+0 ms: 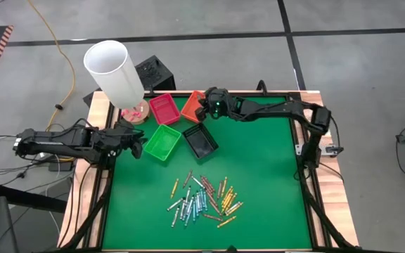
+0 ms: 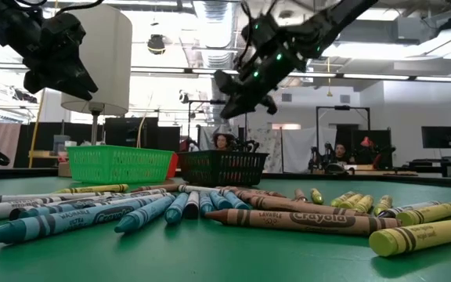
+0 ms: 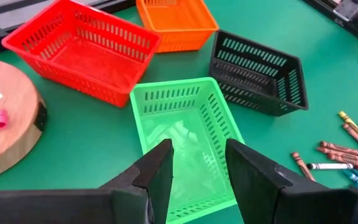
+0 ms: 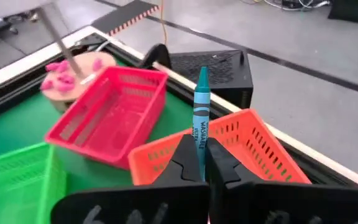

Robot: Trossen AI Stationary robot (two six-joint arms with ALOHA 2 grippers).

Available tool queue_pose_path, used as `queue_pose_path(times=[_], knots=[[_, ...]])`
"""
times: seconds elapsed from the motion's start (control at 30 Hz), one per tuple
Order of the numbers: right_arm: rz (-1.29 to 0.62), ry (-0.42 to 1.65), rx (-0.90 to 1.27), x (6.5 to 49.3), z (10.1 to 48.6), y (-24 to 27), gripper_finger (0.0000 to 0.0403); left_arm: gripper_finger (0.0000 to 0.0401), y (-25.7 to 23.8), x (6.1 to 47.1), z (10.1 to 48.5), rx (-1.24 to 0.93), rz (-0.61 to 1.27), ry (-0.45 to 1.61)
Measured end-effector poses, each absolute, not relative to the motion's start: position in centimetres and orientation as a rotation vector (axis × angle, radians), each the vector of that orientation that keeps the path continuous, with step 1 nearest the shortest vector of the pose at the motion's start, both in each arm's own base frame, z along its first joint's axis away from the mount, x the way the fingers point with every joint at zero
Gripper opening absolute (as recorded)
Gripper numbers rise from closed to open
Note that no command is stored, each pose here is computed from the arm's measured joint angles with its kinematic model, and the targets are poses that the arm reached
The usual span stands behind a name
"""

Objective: Sort crayons
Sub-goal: Put the blue crayon into the orange bin

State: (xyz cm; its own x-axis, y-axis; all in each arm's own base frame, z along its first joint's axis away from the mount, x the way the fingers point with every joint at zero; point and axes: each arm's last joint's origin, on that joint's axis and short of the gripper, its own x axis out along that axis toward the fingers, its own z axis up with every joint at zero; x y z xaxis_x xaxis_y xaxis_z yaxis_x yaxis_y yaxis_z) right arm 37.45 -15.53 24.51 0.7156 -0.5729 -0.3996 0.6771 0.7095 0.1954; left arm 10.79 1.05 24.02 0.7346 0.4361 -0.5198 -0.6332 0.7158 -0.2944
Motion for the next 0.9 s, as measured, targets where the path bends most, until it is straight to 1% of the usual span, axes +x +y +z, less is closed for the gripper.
queue_pose_path(times=[0.17,0.3,0.47,0.73,0.8,0.9], knots=[[-0.716,0.308,0.375,38.5,22.4,-16.6,0.0,0.0137,1.1,10.8,24.0,-0.477,0.62,0.441],[-0.715,0.239,0.41,39.6,21.6,-17.3,0.0012,0.0137,1.1,10.7,23.9,-0.468,0.636,0.442],[-0.722,0.255,0.425,40.5,20.8,-17.7,0.0044,0.0137,1.1,10.6,23.9,-0.472,0.64,0.45],[-0.775,0.313,0.418,40.0,20.7,-18.0,0.0093,0.0137,1.1,10.6,23.8,-0.473,0.639,0.453],[-0.724,0.335,0.434,39.7,21.1,-17.8,0.0103,0.0137,1.1,10.6,23.8,-0.477,0.631,0.456],[-0.586,0.38,0.457,39.3,22.6,-16.7,0.0112,0.0137,1.0,10.6,23.8,-0.481,0.621,0.461]])
